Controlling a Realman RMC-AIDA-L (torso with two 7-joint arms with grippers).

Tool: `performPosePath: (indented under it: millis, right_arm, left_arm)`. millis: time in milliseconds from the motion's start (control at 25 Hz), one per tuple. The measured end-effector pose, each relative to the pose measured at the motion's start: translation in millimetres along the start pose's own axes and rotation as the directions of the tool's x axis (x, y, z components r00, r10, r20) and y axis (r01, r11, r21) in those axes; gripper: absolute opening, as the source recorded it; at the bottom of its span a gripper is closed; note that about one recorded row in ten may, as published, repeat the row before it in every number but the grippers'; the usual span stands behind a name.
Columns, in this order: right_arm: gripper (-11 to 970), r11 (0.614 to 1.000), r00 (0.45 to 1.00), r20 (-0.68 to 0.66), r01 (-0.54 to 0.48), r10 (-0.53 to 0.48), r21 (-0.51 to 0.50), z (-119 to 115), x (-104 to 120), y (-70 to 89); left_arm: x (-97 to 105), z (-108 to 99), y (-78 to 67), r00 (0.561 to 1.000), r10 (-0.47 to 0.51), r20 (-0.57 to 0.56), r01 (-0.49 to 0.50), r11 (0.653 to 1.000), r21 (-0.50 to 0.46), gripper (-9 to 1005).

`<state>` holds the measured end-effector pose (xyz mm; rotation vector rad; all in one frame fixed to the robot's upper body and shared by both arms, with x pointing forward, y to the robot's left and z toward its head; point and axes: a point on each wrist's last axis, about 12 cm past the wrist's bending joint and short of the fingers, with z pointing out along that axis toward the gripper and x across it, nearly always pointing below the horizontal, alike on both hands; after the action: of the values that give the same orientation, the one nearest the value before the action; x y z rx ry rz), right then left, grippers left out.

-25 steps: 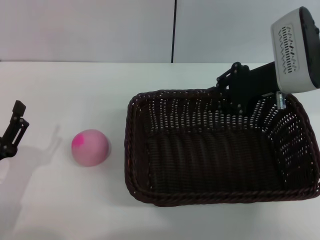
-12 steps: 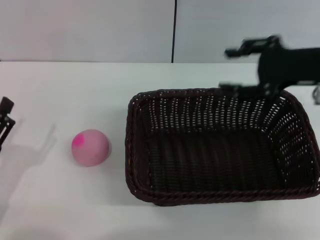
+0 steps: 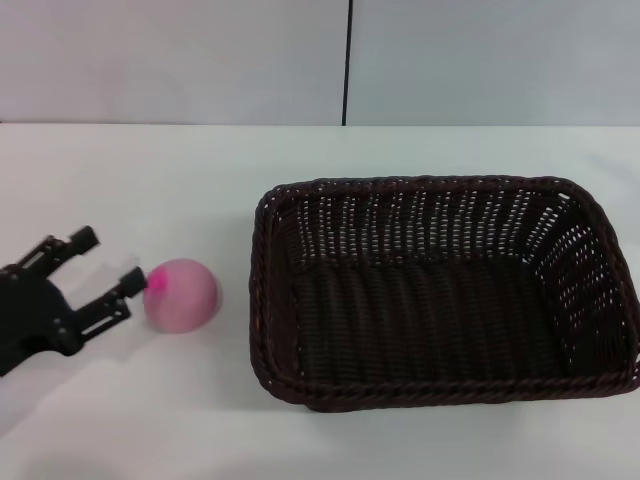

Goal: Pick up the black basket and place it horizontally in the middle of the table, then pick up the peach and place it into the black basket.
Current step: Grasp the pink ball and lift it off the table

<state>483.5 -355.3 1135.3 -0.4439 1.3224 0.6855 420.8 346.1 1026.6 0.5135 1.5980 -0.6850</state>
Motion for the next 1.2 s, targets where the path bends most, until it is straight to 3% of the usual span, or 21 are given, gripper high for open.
performPosePath:
  millis: [160, 360, 720, 1120, 1200]
  right_arm:
    - [671, 0.995, 0.992, 0.11, -0.07, 0.061, 0.077, -31.4, 16.1, 4.8]
    - [671, 0.983, 0.975, 0.196, -0.131, 0.105, 0.128, -48.8, 30.0, 11.8]
    - [671, 0.98, 0.967, 0.223, -0.151, 0.12, 0.127, -53.7, 31.2, 14.7]
    - [671, 0.971, 0.961, 0.236, -0.183, 0.144, 0.154, -57.1, 38.4, 16.6]
    - [671, 0.97, 0.96, 0.237, -0.188, 0.148, 0.156, -57.3, 39.3, 17.0]
  left_arm:
    - [6.9, 13.5, -1.5, 0.999, -0.01, -0.039, 0.01, 1.0, 0.012, 771]
    - [18.3, 28.3, -8.5, 0.996, 0.003, -0.089, 0.001, 0.999, 0.04, 769]
    - [37.6, 44.4, -22.2, 0.989, 0.084, -0.121, -0.083, 0.996, 0.008, 766]
    - [40.3, 40.7, -23.3, 0.987, 0.093, -0.13, -0.094, 0.996, -0.003, 762]
    - [40.9, 41.0, -23.8, 0.986, 0.103, -0.132, -0.104, 0.995, -0.002, 691]
